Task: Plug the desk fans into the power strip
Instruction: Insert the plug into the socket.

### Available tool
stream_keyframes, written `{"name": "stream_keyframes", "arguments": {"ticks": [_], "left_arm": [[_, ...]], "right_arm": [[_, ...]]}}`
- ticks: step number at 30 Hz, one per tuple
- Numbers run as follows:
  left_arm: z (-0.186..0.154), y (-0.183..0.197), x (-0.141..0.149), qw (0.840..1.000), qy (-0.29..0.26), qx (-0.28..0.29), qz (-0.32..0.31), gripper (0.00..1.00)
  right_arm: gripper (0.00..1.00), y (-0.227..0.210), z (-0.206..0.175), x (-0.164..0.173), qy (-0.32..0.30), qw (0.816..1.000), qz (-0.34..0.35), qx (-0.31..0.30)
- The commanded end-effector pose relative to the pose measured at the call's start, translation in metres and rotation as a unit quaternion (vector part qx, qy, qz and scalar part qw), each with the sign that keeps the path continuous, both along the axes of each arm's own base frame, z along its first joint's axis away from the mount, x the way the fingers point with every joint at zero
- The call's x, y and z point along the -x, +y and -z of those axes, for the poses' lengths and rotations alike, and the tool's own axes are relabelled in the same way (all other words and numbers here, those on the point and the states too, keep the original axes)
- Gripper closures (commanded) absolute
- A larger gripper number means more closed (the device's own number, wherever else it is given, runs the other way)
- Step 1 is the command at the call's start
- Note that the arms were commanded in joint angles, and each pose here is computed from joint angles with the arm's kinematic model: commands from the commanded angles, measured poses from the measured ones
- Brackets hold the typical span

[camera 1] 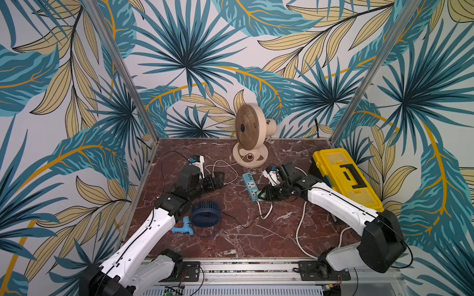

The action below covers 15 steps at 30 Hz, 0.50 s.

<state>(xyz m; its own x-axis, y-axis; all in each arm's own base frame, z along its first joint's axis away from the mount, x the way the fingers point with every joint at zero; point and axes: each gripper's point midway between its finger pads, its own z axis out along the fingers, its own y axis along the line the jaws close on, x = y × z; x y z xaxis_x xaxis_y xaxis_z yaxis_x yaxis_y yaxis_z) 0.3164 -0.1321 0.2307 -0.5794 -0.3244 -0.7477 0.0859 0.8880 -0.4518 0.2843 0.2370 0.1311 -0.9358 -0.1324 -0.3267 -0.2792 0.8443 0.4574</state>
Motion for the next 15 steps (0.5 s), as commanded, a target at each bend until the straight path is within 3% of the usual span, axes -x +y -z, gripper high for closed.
{"name": "stream_keyframes", "arguments": {"ticks": [1,7,15], "left_arm": [[0.023,0.038,0.004,0.994,-0.009,-0.083,-0.065,0.0],[0.036,0.039,0.006,0.995,-0.034,-0.068,-0.069,0.0],[0.031,0.043,0.01,0.994,-0.041,-0.07,-0.075,0.0]], "right_arm": [[1.0,-0.014,0.015,0.002,0.01,0.994,-0.017,0.104],[1.0,-0.01,0.028,-0.013,0.033,0.98,-0.032,0.194],[1.0,-0.001,0.037,-0.028,0.045,0.968,-0.046,0.243]]}}
